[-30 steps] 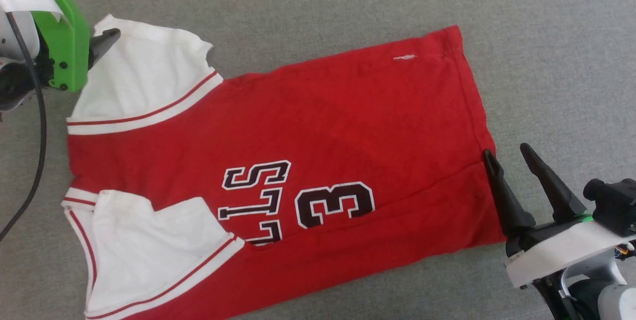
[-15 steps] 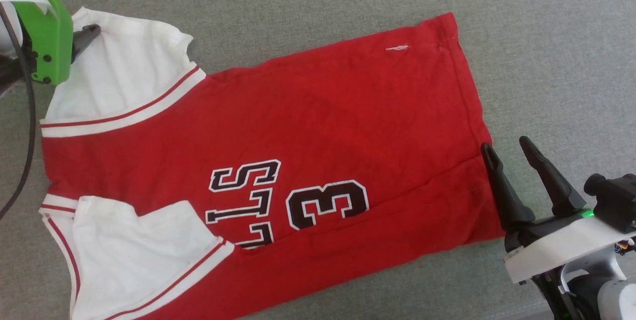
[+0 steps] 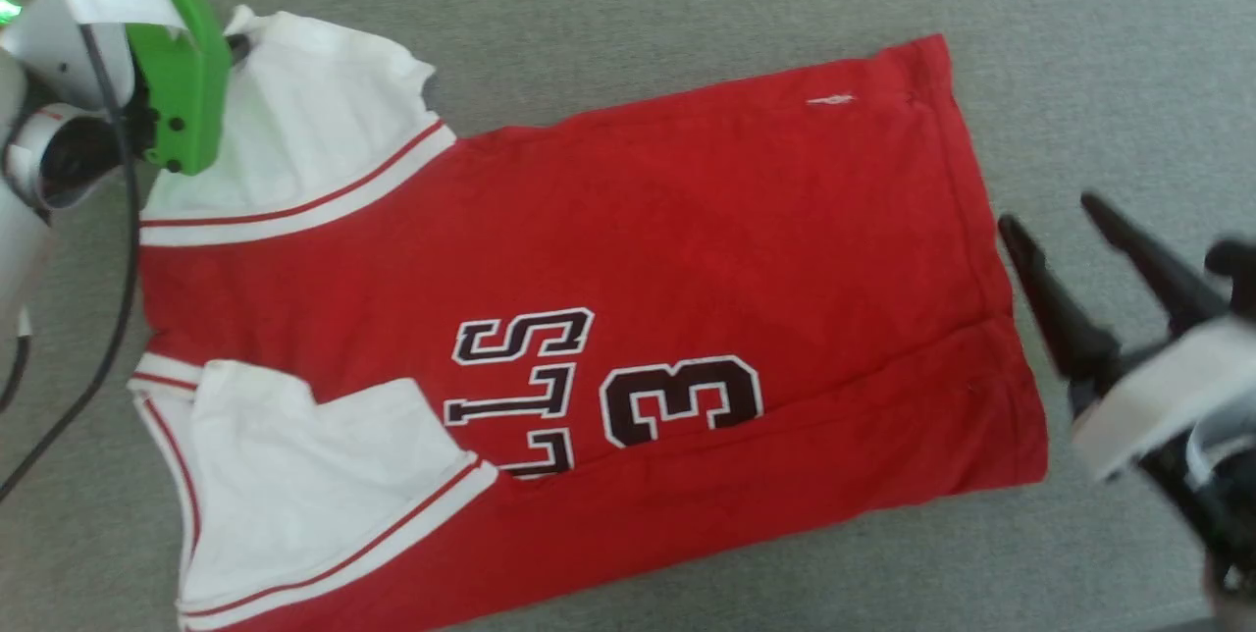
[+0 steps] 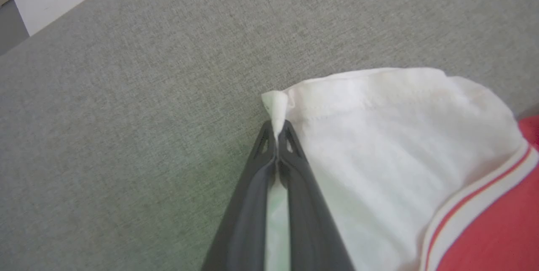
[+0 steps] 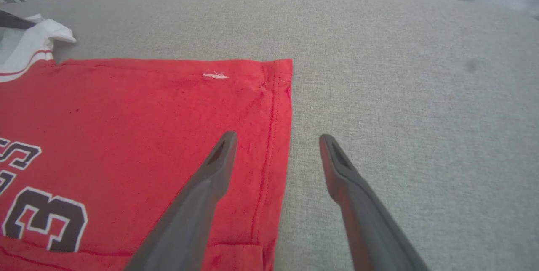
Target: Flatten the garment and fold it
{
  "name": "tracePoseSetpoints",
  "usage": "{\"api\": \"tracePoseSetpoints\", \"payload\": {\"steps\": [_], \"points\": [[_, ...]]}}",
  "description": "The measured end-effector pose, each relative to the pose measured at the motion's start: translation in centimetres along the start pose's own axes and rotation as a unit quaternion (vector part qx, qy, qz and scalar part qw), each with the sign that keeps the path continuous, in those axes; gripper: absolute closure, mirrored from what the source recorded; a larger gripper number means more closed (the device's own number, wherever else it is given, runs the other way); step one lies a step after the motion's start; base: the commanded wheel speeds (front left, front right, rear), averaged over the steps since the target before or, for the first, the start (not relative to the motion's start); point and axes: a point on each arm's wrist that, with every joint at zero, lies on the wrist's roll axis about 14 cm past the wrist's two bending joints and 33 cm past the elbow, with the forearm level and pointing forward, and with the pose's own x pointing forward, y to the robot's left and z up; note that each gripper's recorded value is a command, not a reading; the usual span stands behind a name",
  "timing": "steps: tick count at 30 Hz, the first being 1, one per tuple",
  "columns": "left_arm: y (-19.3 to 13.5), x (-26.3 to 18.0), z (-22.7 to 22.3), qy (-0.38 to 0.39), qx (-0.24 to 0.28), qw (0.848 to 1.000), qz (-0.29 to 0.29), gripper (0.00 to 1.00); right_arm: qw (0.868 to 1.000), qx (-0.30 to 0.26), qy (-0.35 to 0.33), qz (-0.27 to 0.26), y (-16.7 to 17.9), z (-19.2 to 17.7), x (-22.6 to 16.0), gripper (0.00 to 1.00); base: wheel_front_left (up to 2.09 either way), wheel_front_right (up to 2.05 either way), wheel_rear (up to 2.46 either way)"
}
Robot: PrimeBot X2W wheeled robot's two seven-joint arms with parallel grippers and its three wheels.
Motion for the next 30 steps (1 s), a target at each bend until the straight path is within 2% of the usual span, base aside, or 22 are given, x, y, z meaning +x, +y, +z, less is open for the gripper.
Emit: {"api": "tracePoseSetpoints", "payload": {"steps": [6,11,18,27,28,29,30], "points": [[-0.9,-1.3,-0.1,-0.012,0.014,1.0,-0.008,1.0,0.994,-0.042,0.087,0.045,0.1,1.3,4.0,0.0,0.0,0.0,0.0],[-0.9,-1.9,-0.3,-0.019,0.023,1.0,-0.008,1.0,0.982,-0.084,0.157,0.059,0.2,1.0,7.6,0.0,0.0,0.0,0.0],[-1.0,-1.8,-0.8,-0.025,0.03,0.999,-0.013,1.0,0.966,-0.14,0.207,0.068,0.7,-0.1,11.3,0.0,0.0,0.0,0.0],[-1.4,-2.2,-0.9,-0.033,0.032,0.999,-0.02,1.0,0.954,-0.178,0.232,0.071,0.9,-0.8,12.6,0.0,0.0,0.0,0.0],[-1.4,-2.3,-0.9,-0.033,0.032,0.999,-0.02,1.0,0.953,-0.18,0.234,0.073,1.0,-0.9,12.7,0.54,0.0,0.0,0.0],[-1.5,-2.3,-0.9,-0.035,0.031,0.999,-0.021,1.0,0.952,-0.182,0.236,0.075,1.1,-1.0,12.7,1.0,0.0,0.0,0.0],[-1.5,-2.2,-0.9,-0.035,0.03,0.999,-0.022,1.0,0.951,-0.184,0.236,0.077,1.2,-1.0,12.8,1.0,0.0,0.0,0.0]]}}
